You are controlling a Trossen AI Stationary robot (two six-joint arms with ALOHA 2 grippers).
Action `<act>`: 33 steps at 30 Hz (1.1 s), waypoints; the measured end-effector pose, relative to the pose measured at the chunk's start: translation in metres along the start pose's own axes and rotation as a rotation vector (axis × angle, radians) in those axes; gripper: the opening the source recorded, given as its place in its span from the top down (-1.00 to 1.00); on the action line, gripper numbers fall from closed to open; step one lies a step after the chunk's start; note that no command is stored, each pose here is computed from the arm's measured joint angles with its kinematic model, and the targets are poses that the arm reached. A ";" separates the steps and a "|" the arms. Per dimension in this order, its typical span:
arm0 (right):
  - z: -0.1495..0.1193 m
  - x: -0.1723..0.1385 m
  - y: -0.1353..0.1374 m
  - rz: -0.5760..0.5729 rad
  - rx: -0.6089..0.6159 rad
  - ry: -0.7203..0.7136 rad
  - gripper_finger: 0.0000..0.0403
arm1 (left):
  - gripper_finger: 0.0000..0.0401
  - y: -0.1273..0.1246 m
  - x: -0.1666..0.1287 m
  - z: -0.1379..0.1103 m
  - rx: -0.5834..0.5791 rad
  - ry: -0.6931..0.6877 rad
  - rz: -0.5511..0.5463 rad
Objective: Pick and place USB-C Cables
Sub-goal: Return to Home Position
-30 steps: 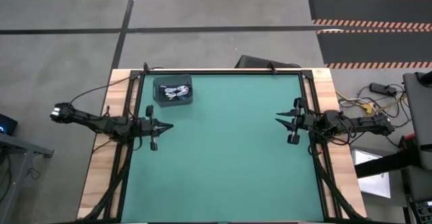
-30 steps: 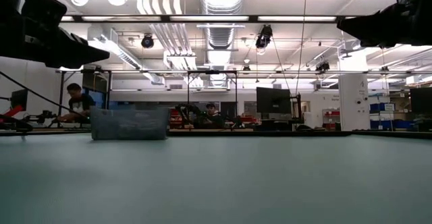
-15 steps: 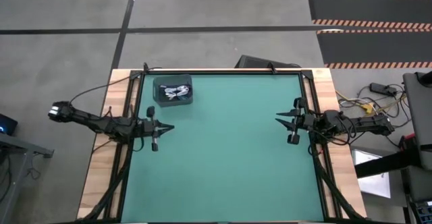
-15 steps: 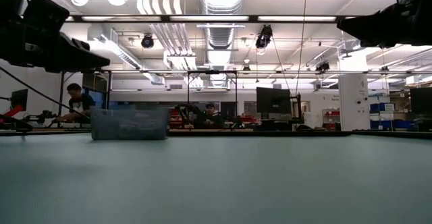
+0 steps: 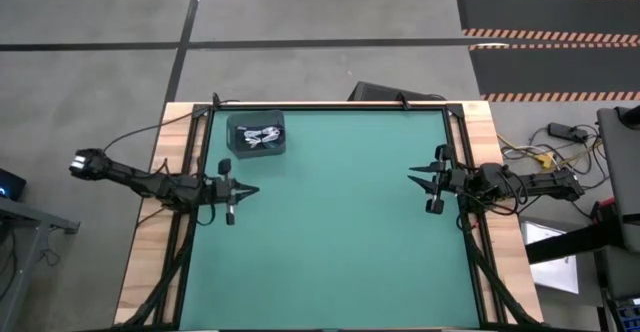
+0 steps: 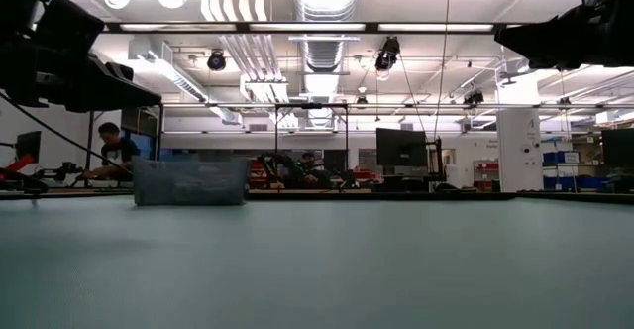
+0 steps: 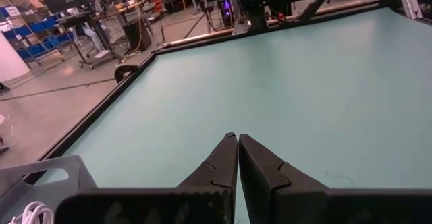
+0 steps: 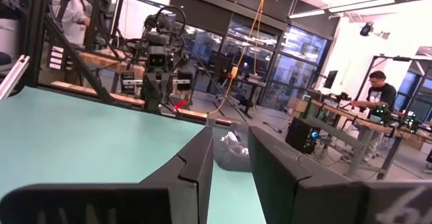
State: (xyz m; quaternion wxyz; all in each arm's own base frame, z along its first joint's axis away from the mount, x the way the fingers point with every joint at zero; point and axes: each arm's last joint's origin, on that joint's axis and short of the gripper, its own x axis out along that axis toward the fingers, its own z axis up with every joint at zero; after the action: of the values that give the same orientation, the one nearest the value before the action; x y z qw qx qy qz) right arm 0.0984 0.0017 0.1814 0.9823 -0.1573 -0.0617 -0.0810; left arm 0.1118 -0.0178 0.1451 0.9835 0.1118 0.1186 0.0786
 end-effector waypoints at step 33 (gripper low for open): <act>0.000 0.000 0.000 0.000 0.000 0.000 0.64 | 1.00 -0.002 0.002 -0.003 0.017 0.035 -0.006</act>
State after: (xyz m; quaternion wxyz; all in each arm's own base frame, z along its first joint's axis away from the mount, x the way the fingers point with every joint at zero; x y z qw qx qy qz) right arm 0.0984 0.0017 0.1813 0.9823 -0.1574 -0.0615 -0.0808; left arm 0.1133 -0.0183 0.1414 0.9805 0.1184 0.1371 0.0767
